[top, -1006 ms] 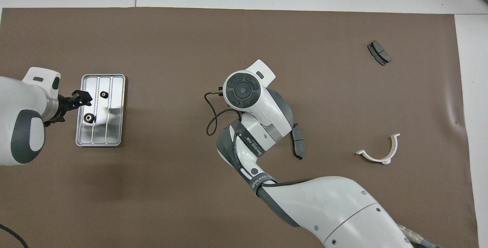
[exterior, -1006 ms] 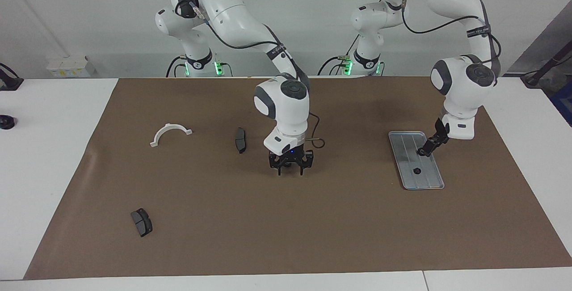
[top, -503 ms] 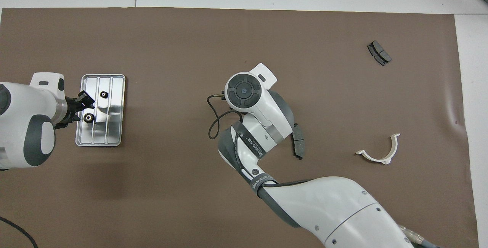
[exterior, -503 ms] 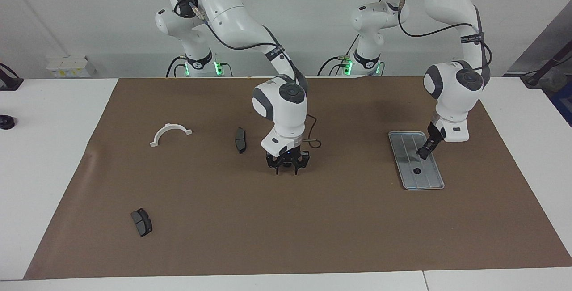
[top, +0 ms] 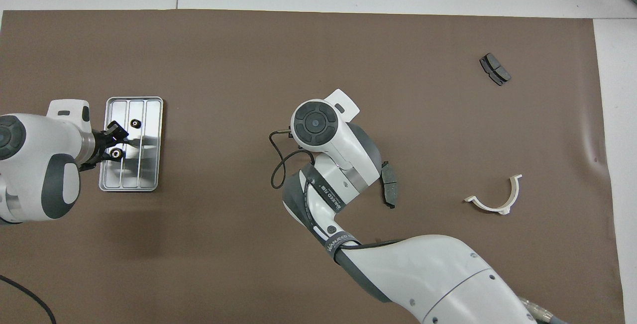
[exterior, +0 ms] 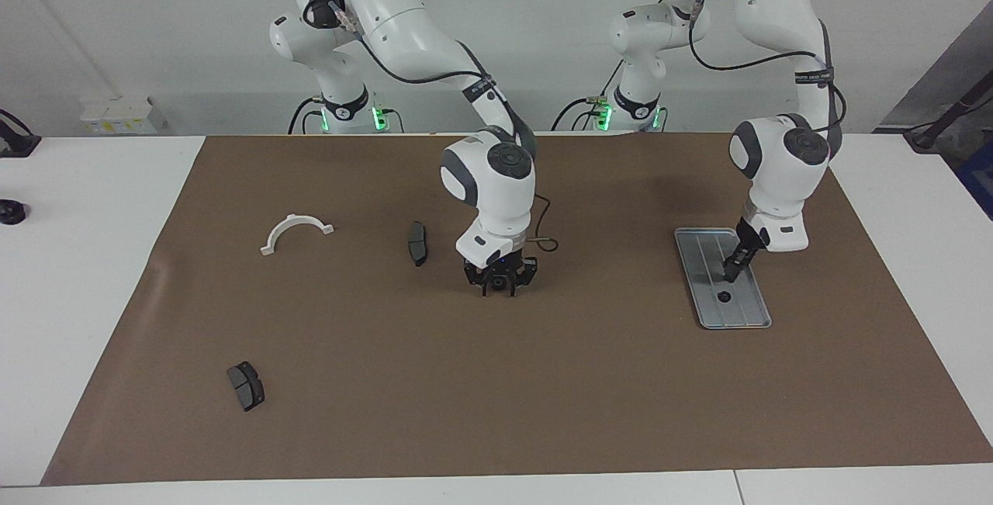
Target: Place bearing gear from tray to pile
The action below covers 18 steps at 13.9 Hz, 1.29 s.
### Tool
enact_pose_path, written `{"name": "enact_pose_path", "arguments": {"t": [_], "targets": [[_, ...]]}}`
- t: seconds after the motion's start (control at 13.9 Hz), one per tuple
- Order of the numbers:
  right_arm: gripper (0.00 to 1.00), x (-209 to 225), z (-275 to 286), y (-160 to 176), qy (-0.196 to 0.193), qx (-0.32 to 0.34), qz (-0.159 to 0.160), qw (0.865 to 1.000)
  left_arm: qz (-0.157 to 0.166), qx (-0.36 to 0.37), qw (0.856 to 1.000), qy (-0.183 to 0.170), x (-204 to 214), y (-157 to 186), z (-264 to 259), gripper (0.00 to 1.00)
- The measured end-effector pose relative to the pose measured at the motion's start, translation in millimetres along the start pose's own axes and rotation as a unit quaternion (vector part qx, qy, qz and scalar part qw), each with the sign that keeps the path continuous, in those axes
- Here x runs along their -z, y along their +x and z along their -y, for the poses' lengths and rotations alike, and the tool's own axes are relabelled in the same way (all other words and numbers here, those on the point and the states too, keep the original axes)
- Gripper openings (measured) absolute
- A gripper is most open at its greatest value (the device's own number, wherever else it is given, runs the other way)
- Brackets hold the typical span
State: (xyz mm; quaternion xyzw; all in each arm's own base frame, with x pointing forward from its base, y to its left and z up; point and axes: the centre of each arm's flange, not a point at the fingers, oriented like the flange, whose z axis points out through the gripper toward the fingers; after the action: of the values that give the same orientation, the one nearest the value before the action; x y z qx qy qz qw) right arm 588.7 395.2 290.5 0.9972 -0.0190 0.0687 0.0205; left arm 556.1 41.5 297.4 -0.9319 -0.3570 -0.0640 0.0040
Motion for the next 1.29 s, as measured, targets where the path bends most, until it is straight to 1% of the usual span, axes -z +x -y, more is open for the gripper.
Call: {"name": "enact_pose_path", "arguments": {"t": [0.07, 0.14, 0.22, 0.29, 0.36, 0.43, 0.5, 0.58, 0.72, 0.93, 1.15, 1.29], "targets": [[0.48, -0.6, 0.2, -1.8, 0.000, -0.001, 0.002, 1.000, 0.000, 0.000, 1.000, 0.000, 0.2, 0.2, 0.1, 0.56], [0.48, -0.2, 0.1, -2.6, 0.000, -0.003, 0.002, 1.000, -0.001, 0.001, 1.000, -0.001, 1.7, 0.9, 0.6, 0.46], [0.44, 0.8, 0.0, -2.7, 0.000, -0.005, 0.002, 1.000, -0.002, 0.001, 1.000, -0.001, 2.7, 1.5, 1.0, 0.34], [0.44, 1.7, -0.1, -2.8, 0.001, -0.007, 0.002, 1.000, -0.002, 0.001, 1.000, -0.001, 2.6, 1.4, 0.8, 0.33], [0.39, 2.2, -0.1, -2.9, 0.001, -0.009, 0.002, 1.000, -0.001, 0.001, 1.000, 0.000, 2.9, 1.5, 0.7, 0.33], [0.39, 2.2, 0.1, -3.2, 0.001, -0.009, 0.002, 1.000, 0.001, -0.001, 1.000, 0.003, 3.7, 1.9, 0.3, 0.33], [0.32, 2.8, 0.7, -3.6, 0.002, -0.009, 0.002, 1.000, 0.006, -0.006, 1.000, 0.008, 5.9, 3.2, -0.5, 0.33], [0.31, 3.2, 1.8, -4.6, 0.004, -0.010, 0.004, 1.000, 0.012, -0.018, 1.000, 0.014, 11.8, 6.3, -3.0, 0.33], [0.31, 3.5, 4.1, -6.5, 0.009, -0.013, 0.008, 1.000, 0.018, -0.060, 0.998, 0.021, 38.4, 16.9, -15.1, 0.33], [0.31, 4.0, 4.2, -6.5, 0.010, -0.014, 0.008, 1.000, 0.009, -0.145, 0.989, 0.018, 95.3, 23.6, -43.5, 0.33], [0.31, 8.4, -8.5, 4.3, 0.011, -0.025, 0.004, 1.000, 0.000, -0.221, 0.975, 0.012, 136.0, 10.8, -78.7, 0.33], [0.31, 18.2, -43.8, 30.5, 0.012, -0.035, -0.005, 0.999, -0.005, -0.260, 0.966, 0.002, 145.7, -19.2, -113.5, 0.33]]}}
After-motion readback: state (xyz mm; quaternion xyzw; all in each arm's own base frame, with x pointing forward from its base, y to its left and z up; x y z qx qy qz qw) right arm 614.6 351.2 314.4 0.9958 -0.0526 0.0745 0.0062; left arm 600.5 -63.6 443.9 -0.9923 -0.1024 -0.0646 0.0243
